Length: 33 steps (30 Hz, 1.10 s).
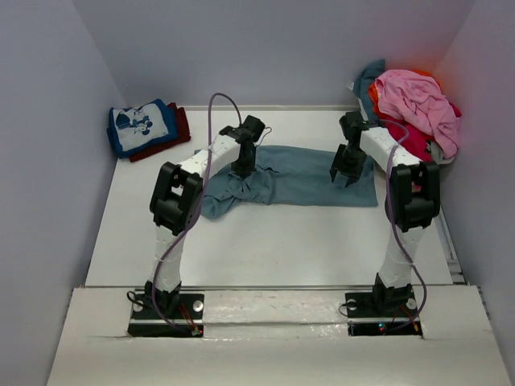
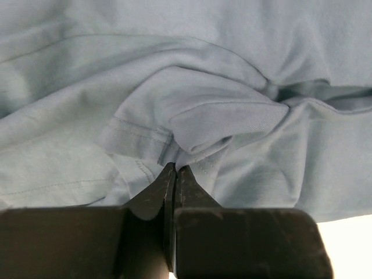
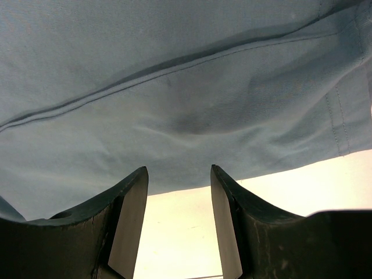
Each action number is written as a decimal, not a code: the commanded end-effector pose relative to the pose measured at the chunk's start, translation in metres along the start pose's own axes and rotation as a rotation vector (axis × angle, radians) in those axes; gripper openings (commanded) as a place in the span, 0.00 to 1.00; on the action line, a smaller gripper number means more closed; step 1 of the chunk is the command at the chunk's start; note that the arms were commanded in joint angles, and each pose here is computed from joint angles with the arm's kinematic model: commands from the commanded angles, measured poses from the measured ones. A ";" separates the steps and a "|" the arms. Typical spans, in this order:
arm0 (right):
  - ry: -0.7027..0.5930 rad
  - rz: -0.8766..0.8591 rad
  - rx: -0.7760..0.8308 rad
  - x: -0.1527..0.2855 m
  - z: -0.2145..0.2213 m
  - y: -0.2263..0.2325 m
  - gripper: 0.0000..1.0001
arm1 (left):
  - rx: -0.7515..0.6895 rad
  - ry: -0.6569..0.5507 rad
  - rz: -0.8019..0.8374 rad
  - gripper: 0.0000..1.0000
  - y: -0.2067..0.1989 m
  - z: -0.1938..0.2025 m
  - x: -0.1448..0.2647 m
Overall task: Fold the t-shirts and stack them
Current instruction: Fold the other side of the tshirt into a rectangle
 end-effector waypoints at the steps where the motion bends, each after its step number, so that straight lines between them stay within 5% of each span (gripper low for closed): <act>1: -0.035 -0.029 0.016 0.010 -0.003 0.005 0.53 | 0.095 -0.147 -0.054 0.06 0.023 -0.032 0.044; 12: -0.040 -0.033 0.028 0.013 -0.006 0.006 0.53 | 0.247 -0.291 -0.146 0.06 0.063 -0.071 0.089; 25: -0.036 -0.023 0.044 0.010 -0.007 0.006 0.53 | 0.269 -0.266 -0.149 0.07 0.076 -0.109 0.065; 27: -0.034 -0.019 0.050 0.009 -0.006 0.005 0.53 | 0.253 -0.232 -0.141 0.11 0.073 -0.104 0.053; 30: -0.031 -0.008 0.052 0.006 -0.005 0.003 0.53 | 0.238 -0.182 -0.133 0.44 0.070 -0.090 0.040; 33: -0.026 -0.010 0.049 0.003 -0.004 0.004 0.53 | 0.230 -0.174 -0.151 0.60 0.074 -0.080 0.038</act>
Point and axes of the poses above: each gripper's point midway between its finger pads, its own x axis back along the fingers, its own y axis along the line the jaws close on, z = x × y, the point moved 4 cm from there along x, back along the fingers, and after that the axes turned 8 degrees about -x, right-handed, at the moved point
